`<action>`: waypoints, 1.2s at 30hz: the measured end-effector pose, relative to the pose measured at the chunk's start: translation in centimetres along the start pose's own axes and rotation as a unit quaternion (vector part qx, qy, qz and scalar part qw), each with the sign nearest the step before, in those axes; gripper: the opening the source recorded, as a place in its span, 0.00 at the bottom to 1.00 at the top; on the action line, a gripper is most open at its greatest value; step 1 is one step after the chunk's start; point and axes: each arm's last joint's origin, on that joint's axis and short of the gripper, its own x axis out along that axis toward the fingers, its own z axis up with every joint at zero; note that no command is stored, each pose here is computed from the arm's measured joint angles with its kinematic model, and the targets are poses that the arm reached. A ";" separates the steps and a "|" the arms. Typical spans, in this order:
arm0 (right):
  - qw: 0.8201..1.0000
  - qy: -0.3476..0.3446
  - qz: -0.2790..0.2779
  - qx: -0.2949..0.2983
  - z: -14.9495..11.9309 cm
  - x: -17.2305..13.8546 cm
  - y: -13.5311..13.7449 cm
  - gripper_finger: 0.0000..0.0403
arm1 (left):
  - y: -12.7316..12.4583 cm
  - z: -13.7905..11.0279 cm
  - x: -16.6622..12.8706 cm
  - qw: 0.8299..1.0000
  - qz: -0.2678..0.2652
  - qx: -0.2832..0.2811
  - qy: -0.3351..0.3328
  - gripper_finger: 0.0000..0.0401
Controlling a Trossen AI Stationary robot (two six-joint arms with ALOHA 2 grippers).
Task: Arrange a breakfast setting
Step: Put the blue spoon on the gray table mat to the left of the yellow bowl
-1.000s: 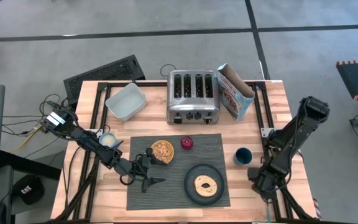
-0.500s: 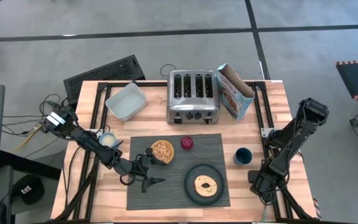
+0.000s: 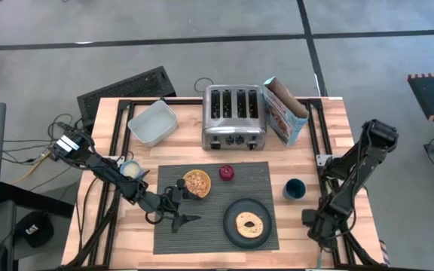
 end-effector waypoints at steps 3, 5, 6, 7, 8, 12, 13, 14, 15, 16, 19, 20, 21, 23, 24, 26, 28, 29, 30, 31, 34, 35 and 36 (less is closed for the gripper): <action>1.000 0.004 -0.010 -0.009 0.4 0.7 0.1 0.37 | 0.0 0.0 0.0 1.000 0.000 0.001 0.001 0.80; 1.000 0.006 -0.017 -0.010 0.7 1.0 0.1 0.37 | 0.0 0.0 0.0 1.000 0.000 0.001 0.001 0.80; 1.000 0.010 -0.018 -0.009 0.8 1.1 0.1 0.37 | 0.0 0.0 0.0 1.000 0.000 0.001 0.001 0.80; 1.000 0.010 -0.019 -0.006 0.8 1.1 0.0 0.37 | 0.0 0.0 0.0 1.000 0.000 0.001 0.001 0.80; 1.000 0.011 -0.020 -0.006 0.9 1.2 0.0 0.37 | 0.0 0.0 0.0 1.000 0.000 0.001 0.001 0.80; 0.999 0.016 0.000 -0.028 1.0 1.5 0.5 0.35 | 0.0 -0.1 0.0 1.000 0.001 0.002 0.003 0.80; 0.999 0.018 0.001 -0.032 1.0 1.6 0.6 0.34 | 0.0 -0.1 0.0 1.000 0.001 0.002 0.003 0.80; 0.999 0.020 0.001 -0.033 1.0 1.7 0.6 0.32 | 0.0 -0.1 0.0 1.000 0.001 0.002 0.003 0.80; 0.999 0.020 0.001 -0.033 1.0 1.7 0.6 0.30 | 0.0 -0.1 0.0 1.000 0.001 0.002 0.003 0.80; 0.999 0.020 0.001 -0.033 1.0 1.7 0.6 0.27 | 0.0 -0.1 0.0 1.000 0.001 0.002 0.004 0.80; 0.999 0.024 0.012 -0.040 0.9 1.5 0.8 0.16 | 0.0 -0.1 0.0 1.000 0.002 0.003 0.004 0.80; 0.998 0.024 0.022 -0.047 0.9 1.4 1.0 0.13 | 0.0 -0.1 0.0 1.000 0.002 0.003 0.004 0.80; 0.998 0.026 0.028 -0.052 0.8 1.3 1.1 0.09 | 0.0 -0.1 0.0 1.000 0.002 0.003 0.004 0.80; 0.997 0.025 0.034 -0.058 0.8 1.1 1.2 0.08 | 0.0 -0.1 0.0 1.000 0.002 0.003 0.005 0.80; 0.997 0.023 0.036 -0.058 0.8 1.0 1.2 0.08 | 0.0 -0.1 0.0 1.000 0.002 0.003 0.004 0.80; 0.998 0.020 0.040 -0.050 0.9 0.7 1.0 0.08 | 0.0 -0.1 0.0 1.000 0.002 0.003 0.005 0.80; 0.998 0.009 0.046 -0.042 1.0 0.2 0.9 0.08 | 0.0 -0.1 0.0 1.000 0.002 0.003 0.005 0.80; 0.998 0.004 0.048 -0.038 1.0 -0.1 0.8 0.08 | 0.0 -0.1 0.0 1.000 0.002 0.003 0.005 0.80; 0.998 0.000 0.049 -0.033 1.0 -0.4 0.6 0.08 | 0.0 -0.1 0.0 1.000 0.002 0.003 0.005 0.80; 0.998 -0.003 0.049 -0.029 1.0 -0.7 0.4 0.08 | 0.0 -0.1 0.0 1.000 0.002 0.003 0.005 0.80; 0.999 -0.003 0.039 -0.017 0.8 -2.2 -0.1 0.08 | 0.0 -0.1 0.0 1.000 0.002 0.003 0.004 0.80; 0.999 -0.003 0.036 -0.015 0.7 -2.8 -0.3 0.08 | 0.0 -0.1 0.0 1.000 0.002 0.003 0.004 0.80; 0.999 -0.003 0.035 -0.012 0.6 -3.3 -0.5 0.08 | 0.0 -0.1 0.0 1.000 0.002 0.003 0.004 0.80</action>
